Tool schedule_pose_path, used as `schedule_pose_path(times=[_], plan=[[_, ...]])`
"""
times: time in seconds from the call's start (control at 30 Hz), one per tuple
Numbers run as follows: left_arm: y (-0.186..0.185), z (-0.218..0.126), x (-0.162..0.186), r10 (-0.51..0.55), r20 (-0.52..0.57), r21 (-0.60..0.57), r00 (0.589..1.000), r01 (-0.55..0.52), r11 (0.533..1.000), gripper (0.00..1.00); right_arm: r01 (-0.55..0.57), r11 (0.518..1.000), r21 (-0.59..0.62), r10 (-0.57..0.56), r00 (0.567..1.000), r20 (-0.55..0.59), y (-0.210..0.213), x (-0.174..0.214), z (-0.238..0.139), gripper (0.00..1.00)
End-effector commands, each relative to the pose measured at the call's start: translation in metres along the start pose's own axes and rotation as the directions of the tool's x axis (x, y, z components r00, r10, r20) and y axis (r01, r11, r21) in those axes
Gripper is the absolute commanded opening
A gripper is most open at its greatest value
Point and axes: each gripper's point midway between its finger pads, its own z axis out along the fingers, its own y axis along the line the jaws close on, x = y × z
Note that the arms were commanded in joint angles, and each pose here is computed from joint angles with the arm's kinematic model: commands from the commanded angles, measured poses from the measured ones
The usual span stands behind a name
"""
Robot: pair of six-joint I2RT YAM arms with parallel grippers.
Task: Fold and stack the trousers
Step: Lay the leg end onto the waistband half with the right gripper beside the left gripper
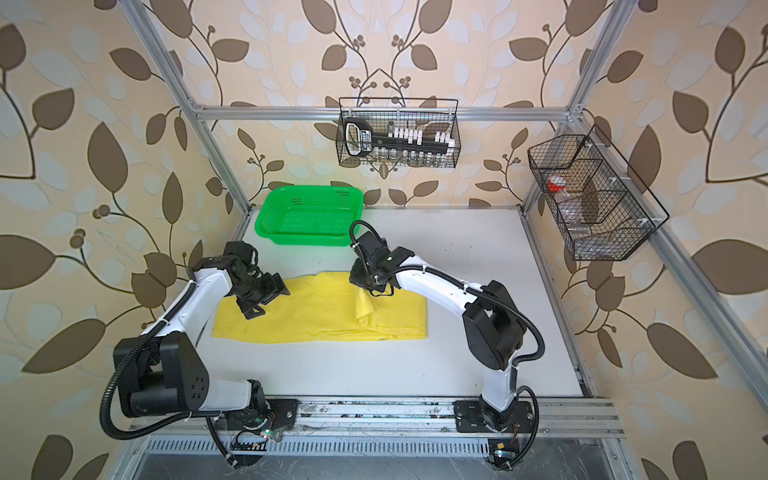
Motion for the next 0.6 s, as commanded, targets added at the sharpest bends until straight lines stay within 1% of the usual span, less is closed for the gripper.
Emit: schedule_pose_path(times=[0.0, 0.03, 0.1, 0.17, 0.23, 0.33, 0.37, 0.43, 0.57], plan=[[0.004, -0.005, 0.009, 0.017, -0.005, -0.004, 1.0, -0.017, 1.0, 0.88, 0.025, 1.0, 0.0, -0.025, 1.0, 0.012, 0.013, 0.0, 0.008, 0.18], [0.004, -0.005, 0.01, 0.019, -0.007, -0.005, 1.0, -0.019, 1.0, 0.88, 0.034, 0.999, 0.007, -0.034, 0.999, 0.006, 0.012, 0.003, 0.014, 0.23], [0.006, -0.003, 0.012, 0.019, -0.012, -0.007, 1.0, -0.019, 1.0, 0.88, 0.056, 0.998, 0.008, -0.055, 0.998, -0.006, 0.014, 0.007, 0.023, 0.23], [0.007, -0.003, 0.013, 0.019, -0.014, -0.01, 1.0, -0.019, 1.0, 0.88, 0.077, 0.997, -0.003, -0.077, 0.996, -0.036, 0.021, 0.016, 0.034, 0.26], [0.008, -0.002, 0.013, 0.019, -0.015, -0.013, 1.0, -0.019, 1.0, 0.88, 0.092, 0.996, -0.021, -0.093, 0.993, -0.07, 0.03, 0.026, 0.042, 0.26], [0.008, -0.002, 0.013, 0.018, -0.016, -0.013, 1.0, -0.018, 1.0, 0.88, 0.101, 0.991, -0.091, -0.111, 0.988, -0.111, 0.048, 0.036, 0.05, 0.26], [0.008, -0.003, 0.013, 0.019, -0.016, -0.014, 1.0, -0.019, 1.0, 0.88, 0.107, 0.988, -0.109, -0.121, 0.985, -0.126, 0.052, 0.039, 0.05, 0.27], [0.007, -0.004, 0.013, 0.022, -0.013, -0.011, 1.0, -0.022, 1.0, 0.88, 0.131, 0.982, -0.134, -0.147, 0.982, -0.116, 0.056, 0.035, 0.044, 0.28], [0.002, -0.005, 0.015, 0.02, -0.023, 0.017, 1.0, -0.02, 1.0, 0.88, 0.184, 0.974, -0.132, -0.196, 0.977, -0.086, 0.047, 0.019, 0.023, 0.37]])
